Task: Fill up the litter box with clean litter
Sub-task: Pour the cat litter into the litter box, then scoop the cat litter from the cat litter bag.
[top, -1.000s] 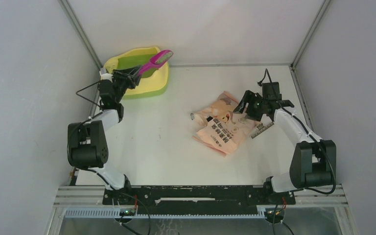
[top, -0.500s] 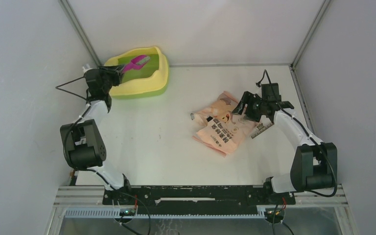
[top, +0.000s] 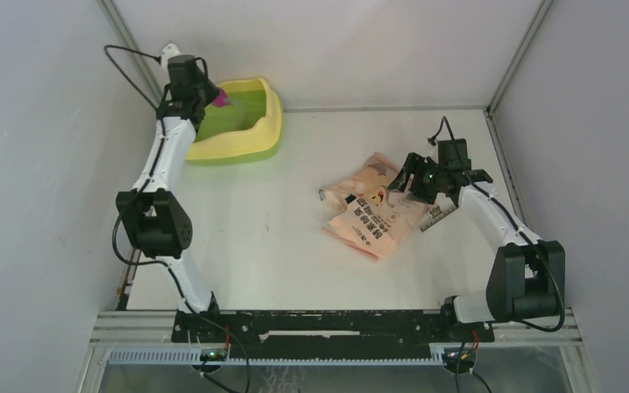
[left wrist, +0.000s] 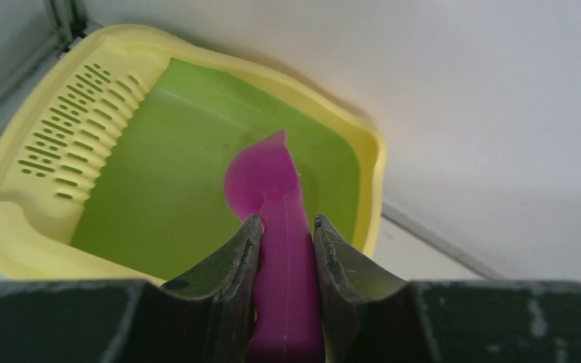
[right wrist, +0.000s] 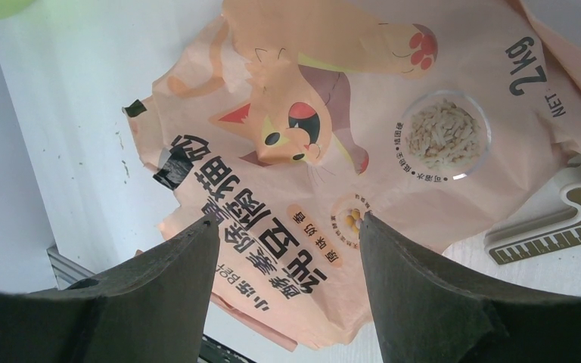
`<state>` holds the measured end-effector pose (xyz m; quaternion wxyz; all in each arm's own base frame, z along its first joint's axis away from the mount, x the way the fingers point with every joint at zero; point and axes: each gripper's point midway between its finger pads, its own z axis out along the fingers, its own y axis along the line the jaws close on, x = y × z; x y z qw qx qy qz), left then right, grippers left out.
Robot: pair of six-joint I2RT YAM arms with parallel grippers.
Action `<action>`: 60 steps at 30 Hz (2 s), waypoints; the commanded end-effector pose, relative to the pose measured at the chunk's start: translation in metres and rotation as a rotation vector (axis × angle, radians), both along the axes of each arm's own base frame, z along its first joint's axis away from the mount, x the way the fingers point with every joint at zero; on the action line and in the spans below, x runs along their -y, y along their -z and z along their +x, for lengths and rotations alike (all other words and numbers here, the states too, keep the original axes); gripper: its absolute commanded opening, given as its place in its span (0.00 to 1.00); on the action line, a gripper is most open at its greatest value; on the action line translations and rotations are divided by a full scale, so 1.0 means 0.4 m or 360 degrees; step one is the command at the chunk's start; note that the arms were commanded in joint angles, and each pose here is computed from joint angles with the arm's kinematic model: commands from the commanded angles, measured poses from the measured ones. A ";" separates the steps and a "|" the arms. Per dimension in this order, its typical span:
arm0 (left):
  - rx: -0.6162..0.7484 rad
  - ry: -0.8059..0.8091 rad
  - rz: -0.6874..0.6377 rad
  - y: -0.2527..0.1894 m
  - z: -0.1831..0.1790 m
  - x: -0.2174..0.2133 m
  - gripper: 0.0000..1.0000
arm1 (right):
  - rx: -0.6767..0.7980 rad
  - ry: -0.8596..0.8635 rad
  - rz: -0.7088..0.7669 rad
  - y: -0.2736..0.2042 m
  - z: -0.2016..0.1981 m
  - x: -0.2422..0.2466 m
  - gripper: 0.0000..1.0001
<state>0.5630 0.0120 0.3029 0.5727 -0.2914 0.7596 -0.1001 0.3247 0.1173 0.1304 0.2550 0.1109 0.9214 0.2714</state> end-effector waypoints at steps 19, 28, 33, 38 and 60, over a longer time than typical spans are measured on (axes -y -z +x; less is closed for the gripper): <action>-0.0042 -0.0028 0.0524 -0.197 -0.205 0.043 0.00 | 0.0076 -0.0049 0.0008 -0.019 0.002 -0.010 0.75; -0.0018 0.0618 -0.0090 -0.154 -0.427 0.256 0.00 | 0.0093 -0.0007 0.0013 -0.025 0.013 0.007 0.76; -0.0048 0.0989 -0.0525 -0.039 -0.582 0.392 0.01 | 0.0103 0.0032 0.0012 -0.031 0.018 0.026 0.75; -0.0168 0.1214 -0.0784 0.084 -0.700 0.482 0.01 | 0.0114 0.0078 0.0018 -0.037 0.027 0.044 0.76; -0.0261 0.1182 -0.1030 0.290 -0.665 0.546 0.00 | 0.0063 0.0469 -0.0059 0.011 0.315 0.207 0.78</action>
